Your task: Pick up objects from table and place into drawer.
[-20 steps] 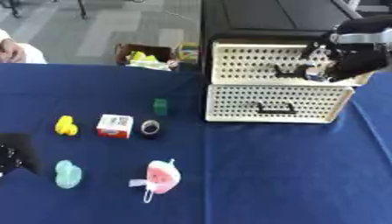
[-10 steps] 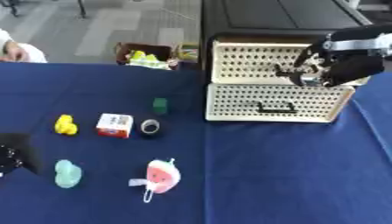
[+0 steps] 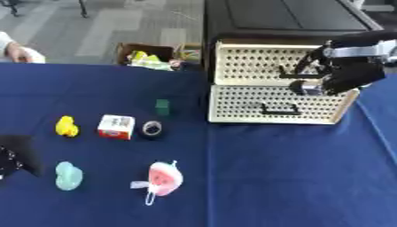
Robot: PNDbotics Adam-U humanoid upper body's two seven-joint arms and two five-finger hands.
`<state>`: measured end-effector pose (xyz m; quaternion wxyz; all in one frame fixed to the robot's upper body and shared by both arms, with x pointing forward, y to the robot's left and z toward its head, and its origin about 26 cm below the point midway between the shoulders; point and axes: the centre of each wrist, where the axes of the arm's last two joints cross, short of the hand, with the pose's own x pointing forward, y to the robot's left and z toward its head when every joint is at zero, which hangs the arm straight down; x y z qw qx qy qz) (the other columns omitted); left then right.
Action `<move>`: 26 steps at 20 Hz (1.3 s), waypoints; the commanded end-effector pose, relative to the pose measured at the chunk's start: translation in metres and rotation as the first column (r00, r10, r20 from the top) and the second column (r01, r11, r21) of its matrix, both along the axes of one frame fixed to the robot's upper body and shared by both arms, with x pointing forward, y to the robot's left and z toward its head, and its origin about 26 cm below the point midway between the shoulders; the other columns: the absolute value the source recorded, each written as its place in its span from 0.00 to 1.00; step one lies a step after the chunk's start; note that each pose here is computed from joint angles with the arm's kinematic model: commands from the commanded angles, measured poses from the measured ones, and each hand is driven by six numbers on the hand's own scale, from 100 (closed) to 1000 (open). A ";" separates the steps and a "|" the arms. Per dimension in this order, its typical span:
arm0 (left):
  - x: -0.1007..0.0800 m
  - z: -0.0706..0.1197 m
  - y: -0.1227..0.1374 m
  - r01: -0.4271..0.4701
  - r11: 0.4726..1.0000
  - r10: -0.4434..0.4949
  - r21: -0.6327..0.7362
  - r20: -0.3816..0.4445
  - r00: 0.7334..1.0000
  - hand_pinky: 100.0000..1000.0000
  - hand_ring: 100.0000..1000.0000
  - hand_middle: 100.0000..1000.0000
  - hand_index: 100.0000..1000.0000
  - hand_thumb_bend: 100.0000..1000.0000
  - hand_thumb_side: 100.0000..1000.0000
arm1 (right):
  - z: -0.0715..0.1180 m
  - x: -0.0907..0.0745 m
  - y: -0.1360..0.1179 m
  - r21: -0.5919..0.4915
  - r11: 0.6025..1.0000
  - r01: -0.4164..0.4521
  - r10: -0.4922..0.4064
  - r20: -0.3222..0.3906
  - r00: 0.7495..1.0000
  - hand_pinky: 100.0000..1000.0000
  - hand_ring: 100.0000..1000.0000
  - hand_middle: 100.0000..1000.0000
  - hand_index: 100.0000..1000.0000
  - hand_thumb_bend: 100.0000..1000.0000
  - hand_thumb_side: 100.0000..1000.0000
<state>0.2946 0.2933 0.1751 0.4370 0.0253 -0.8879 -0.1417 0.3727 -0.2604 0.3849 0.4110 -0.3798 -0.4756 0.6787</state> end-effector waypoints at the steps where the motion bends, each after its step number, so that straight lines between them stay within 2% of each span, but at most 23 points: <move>1: -0.002 0.007 -0.002 0.004 1.000 -0.004 0.010 0.024 1.000 0.41 0.43 0.44 0.67 0.00 1.00 | 0.005 0.001 -0.009 -0.038 0.999 0.032 -0.031 0.014 0.999 0.11 0.11 0.14 0.90 0.25 0.77; 6: -0.002 0.006 -0.002 0.004 1.000 -0.004 0.010 0.024 1.000 0.41 0.43 0.44 0.67 0.00 1.00 | 0.002 0.008 -0.012 -0.073 0.996 0.042 -0.041 0.017 0.999 0.11 0.11 0.14 0.90 0.26 0.73; 15: -0.002 0.006 -0.002 0.005 1.000 -0.005 0.012 0.023 1.000 0.41 0.43 0.44 0.66 0.00 1.00 | -0.001 0.012 -0.013 -0.089 0.995 0.039 -0.038 0.009 0.999 0.11 0.11 0.14 0.89 0.24 0.75; 20: -0.002 0.006 -0.002 0.005 1.000 -0.005 0.014 0.020 1.000 0.41 0.43 0.44 0.66 0.00 1.00 | 0.001 0.008 -0.010 -0.082 0.996 0.019 -0.018 0.013 1.000 0.11 0.11 0.14 0.82 0.18 0.76; 26: -0.002 0.007 -0.001 0.006 1.000 -0.006 0.015 0.020 1.000 0.41 0.43 0.44 0.66 0.00 1.00 | -0.003 0.003 -0.012 -0.061 0.998 -0.010 0.008 -0.022 1.000 0.10 0.10 0.13 0.81 0.19 0.77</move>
